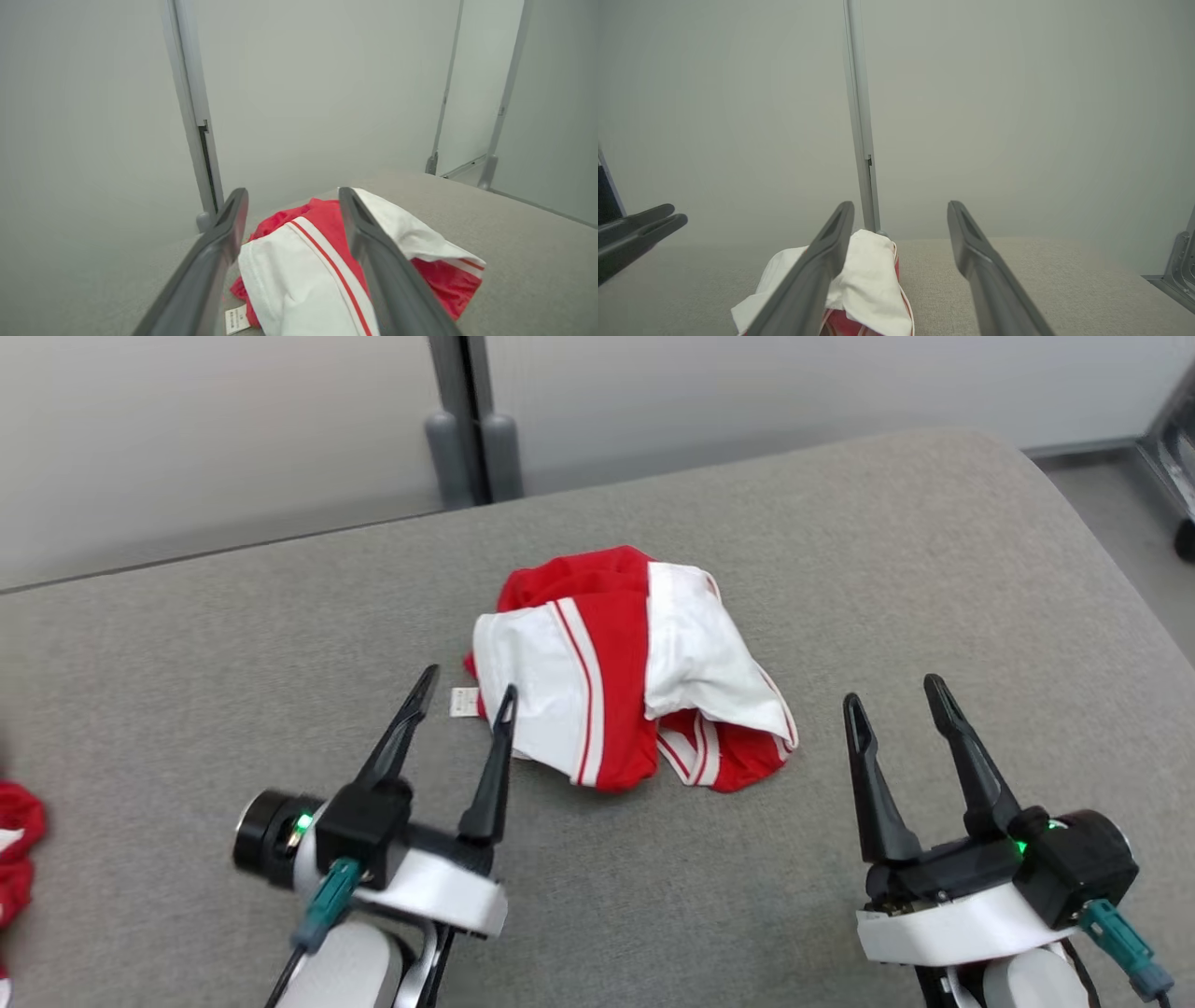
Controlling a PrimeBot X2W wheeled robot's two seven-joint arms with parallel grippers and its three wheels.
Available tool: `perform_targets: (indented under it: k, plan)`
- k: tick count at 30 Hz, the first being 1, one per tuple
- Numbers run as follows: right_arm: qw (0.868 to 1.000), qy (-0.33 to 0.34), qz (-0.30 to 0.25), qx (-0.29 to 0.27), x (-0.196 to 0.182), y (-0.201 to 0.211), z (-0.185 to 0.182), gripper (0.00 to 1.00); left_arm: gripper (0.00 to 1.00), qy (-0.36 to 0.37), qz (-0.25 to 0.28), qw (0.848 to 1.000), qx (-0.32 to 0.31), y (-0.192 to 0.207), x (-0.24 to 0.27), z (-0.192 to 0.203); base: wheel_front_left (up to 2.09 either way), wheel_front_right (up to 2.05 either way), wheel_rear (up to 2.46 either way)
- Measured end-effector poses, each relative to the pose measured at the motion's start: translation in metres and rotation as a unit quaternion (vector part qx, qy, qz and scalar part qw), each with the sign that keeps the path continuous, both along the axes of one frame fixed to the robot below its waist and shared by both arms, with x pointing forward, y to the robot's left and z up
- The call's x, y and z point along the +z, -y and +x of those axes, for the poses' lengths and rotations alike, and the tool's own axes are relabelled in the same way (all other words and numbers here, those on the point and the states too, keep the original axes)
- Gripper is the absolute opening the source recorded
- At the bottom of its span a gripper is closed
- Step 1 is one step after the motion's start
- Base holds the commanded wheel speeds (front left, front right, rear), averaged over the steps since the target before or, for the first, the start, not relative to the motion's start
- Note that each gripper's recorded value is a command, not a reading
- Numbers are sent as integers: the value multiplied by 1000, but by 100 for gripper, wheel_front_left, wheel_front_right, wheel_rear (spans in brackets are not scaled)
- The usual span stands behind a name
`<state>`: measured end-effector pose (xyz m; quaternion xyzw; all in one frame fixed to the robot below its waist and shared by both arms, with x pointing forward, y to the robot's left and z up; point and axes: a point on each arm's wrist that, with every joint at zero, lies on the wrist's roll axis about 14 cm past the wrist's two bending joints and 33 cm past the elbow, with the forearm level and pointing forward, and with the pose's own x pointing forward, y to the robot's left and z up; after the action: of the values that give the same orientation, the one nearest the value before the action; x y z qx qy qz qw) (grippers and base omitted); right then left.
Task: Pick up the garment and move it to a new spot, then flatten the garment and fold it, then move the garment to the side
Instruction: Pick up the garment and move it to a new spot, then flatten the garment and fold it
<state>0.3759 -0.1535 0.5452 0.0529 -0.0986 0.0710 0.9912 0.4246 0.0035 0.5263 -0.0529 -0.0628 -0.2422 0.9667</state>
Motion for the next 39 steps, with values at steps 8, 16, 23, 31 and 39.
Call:
perform_targets:
  k: [8,16,23,31,39]
  plan:
    - [999,-11,-7,50,-9,-33,-8,100,100,12,3,985,169,-105,8,-53,0,0,0]
    - [996,-22,-28,84,-19,-56,-25,100,100,22,47,973,226,-143,5,-100,0,0,0]
    - [994,-16,-34,100,-16,-66,-29,100,100,28,46,967,249,-153,8,-111,0,0,0]
    - [994,-17,-34,105,-17,-69,-29,100,100,26,52,968,244,-148,6,-112,0,0,0]
    - [997,-14,-32,75,-14,-50,-19,100,100,31,136,988,70,-70,-18,-96,0,0,0]
